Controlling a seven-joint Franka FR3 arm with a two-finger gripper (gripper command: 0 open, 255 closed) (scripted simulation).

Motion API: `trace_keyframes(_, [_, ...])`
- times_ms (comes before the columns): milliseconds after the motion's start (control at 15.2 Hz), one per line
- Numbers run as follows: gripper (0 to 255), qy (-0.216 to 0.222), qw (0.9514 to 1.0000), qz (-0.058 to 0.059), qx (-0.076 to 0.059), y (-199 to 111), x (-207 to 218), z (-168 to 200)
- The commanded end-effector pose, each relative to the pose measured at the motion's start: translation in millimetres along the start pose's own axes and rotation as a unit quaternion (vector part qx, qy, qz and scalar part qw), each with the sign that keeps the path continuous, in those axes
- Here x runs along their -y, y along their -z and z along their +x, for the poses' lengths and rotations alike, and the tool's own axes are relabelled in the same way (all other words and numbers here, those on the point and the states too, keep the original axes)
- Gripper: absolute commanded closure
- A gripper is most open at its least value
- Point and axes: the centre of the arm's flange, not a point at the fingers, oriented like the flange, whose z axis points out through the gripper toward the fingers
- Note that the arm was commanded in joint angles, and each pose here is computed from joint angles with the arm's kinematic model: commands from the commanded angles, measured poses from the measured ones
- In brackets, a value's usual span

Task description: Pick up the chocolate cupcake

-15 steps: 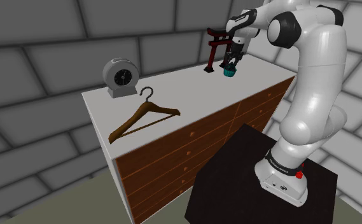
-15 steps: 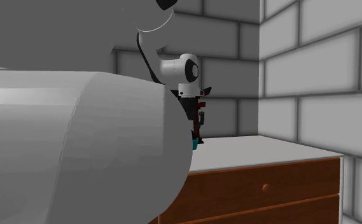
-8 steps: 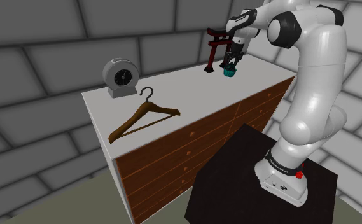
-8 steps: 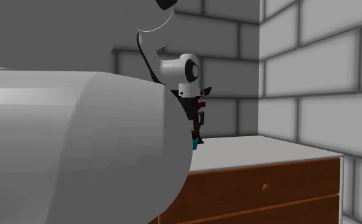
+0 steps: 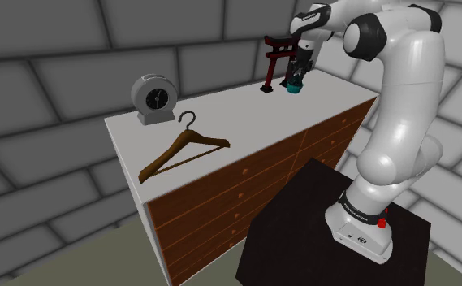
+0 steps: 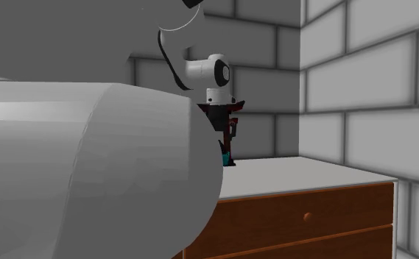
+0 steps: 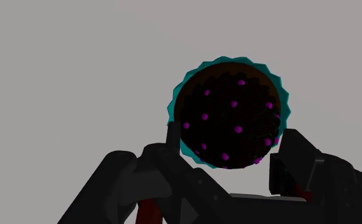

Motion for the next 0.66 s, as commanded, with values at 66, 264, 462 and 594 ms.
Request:
trace_keyframes(66, [255, 0.0, 1.0, 0.0, 0.0, 16.4, -0.6, 0.3])
trace_keyframes(264, [255, 0.0, 1.0, 0.0, 0.0, 32.2, -0.7, 1.3])
trace_keyframes(462, [255, 0.0, 1.0, 0.0, 0.0, 48.0, -0.9, 2.4])
trace_keyframes(594, [255, 0.0, 1.0, 0.0, 0.0, 48.8, -0.9, 2.4])
